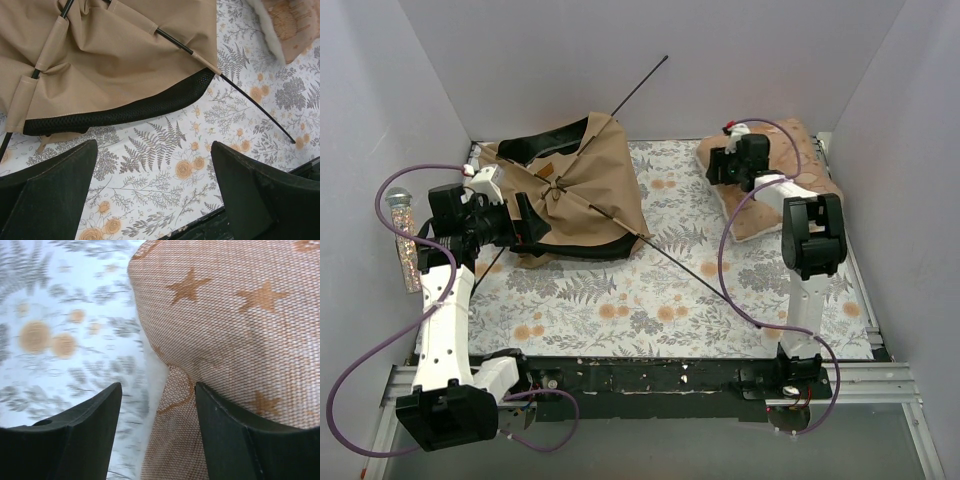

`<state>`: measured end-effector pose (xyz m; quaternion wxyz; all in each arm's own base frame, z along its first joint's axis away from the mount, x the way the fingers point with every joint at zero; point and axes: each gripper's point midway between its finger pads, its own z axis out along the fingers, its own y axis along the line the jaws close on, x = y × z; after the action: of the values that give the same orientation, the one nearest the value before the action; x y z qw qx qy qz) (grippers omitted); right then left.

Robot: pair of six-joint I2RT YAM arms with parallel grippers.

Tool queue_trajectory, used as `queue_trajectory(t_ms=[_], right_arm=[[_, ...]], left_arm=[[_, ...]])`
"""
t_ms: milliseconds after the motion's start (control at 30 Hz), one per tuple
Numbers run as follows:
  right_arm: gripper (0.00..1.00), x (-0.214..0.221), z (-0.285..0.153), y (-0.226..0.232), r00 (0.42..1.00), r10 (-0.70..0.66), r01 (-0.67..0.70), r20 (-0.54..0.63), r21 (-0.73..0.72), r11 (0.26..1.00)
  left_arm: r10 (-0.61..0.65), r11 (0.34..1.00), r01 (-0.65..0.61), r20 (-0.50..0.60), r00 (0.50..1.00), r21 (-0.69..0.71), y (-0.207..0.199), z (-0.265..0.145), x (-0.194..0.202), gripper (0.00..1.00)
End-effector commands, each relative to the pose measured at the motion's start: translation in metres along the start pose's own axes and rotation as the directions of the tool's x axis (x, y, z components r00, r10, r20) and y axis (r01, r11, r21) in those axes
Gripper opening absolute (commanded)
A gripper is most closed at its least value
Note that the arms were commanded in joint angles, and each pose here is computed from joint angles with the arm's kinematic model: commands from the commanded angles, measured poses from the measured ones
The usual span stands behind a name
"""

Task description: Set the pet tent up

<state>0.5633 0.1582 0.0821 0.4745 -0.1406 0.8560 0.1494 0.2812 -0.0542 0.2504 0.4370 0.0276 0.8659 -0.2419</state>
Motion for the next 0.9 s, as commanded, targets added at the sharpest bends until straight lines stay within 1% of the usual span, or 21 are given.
queue_trajectory(t_ms=[0, 33, 100, 167, 200, 267, 367, 467, 500, 733, 767, 800, 833, 867], right_arm=[[0.75, -0.037, -0.031, -0.036, 0.997, 0.013, -0.018, 0.075, 0.065, 0.998], [0.8, -0.046, -0.038, -0.025, 0.996, 0.023, -0.024, 0.091, 0.009, 1.0], [0.87, -0.06, -0.055, 0.007, 0.988, 0.083, -0.064, 0.127, -0.149, 0.987], [0.88, -0.065, -0.071, 0.05, 0.976, 0.178, -0.128, 0.126, -0.329, 0.936], [0.88, -0.067, -0.077, 0.072, 0.973, 0.202, -0.142, 0.112, -0.402, 0.905], [0.89, -0.063, -0.082, 0.112, 0.974, 0.216, -0.158, 0.064, -0.493, 0.855], [0.91, -0.051, -0.077, 0.162, 0.982, 0.189, -0.144, 0.024, -0.558, 0.818], [0.91, -0.034, -0.062, 0.2, 0.981, 0.186, -0.18, -0.054, -0.603, 0.777], [0.91, -0.03, -0.056, 0.209, 0.981, 0.182, -0.188, -0.073, -0.61, 0.769], [0.92, -0.02, -0.019, 0.256, 0.986, 0.144, -0.166, -0.087, -0.645, 0.746], [0.91, -0.02, -0.016, 0.259, 0.983, 0.153, -0.181, -0.1, -0.652, 0.736], [0.84, -0.02, -0.015, 0.264, 0.981, 0.159, -0.194, -0.114, -0.669, 0.717], [0.72, -0.021, -0.016, 0.267, 0.977, 0.169, -0.213, -0.132, -0.682, 0.699], [0.51, -0.026, -0.021, 0.269, 0.977, 0.169, -0.213, -0.133, -0.7, 0.682]], left_arm=[[0.004, 1.0, -0.004, 0.021, 1.0, -0.016, 0.004, 0.002, -0.007, 0.98], [0.001, 1.0, -0.001, 0.021, 1.0, -0.019, 0.004, 0.002, -0.007, 0.98], [0.004, 1.0, -0.003, 0.022, 1.0, -0.022, 0.005, 0.002, -0.007, 0.98], [0.003, 1.0, -0.003, 0.017, 1.0, -0.021, 0.004, 0.001, -0.006, 0.98], [0.004, 1.0, -0.003, 0.014, 1.0, -0.024, 0.005, 0.001, -0.005, 0.98], [0.004, 1.0, -0.004, 0.007, 1.0, -0.029, 0.005, 0.0, -0.003, 0.98], [0.009, 0.999, -0.009, 0.013, 1.0, -0.035, 0.005, -0.002, -0.004, 0.98], [0.014, 0.999, -0.014, 0.02, 1.0, -0.032, 0.003, -0.004, -0.005, 0.98], [0.014, 1.0, -0.013, 0.024, 1.0, -0.028, 0.002, -0.005, -0.006, 0.98], [-0.004, 1.0, 0.004, 0.015, 1.0, -0.013, 0.002, 0.0, -0.003, 0.98], [-0.008, 1.0, 0.008, 0.011, 1.0, -0.01, 0.002, 0.001, -0.001, 0.98], [-0.012, 1.0, 0.012, 0.007, 1.0, -0.008, 0.003, 0.003, 0.0, 0.98], [-0.016, 1.0, 0.016, 0.003, 1.0, -0.006, 0.003, 0.004, 0.002, 0.98], [-0.02, 1.0, 0.02, 0.0, 1.0, -0.005, 0.004, 0.005, 0.004, 0.98]])
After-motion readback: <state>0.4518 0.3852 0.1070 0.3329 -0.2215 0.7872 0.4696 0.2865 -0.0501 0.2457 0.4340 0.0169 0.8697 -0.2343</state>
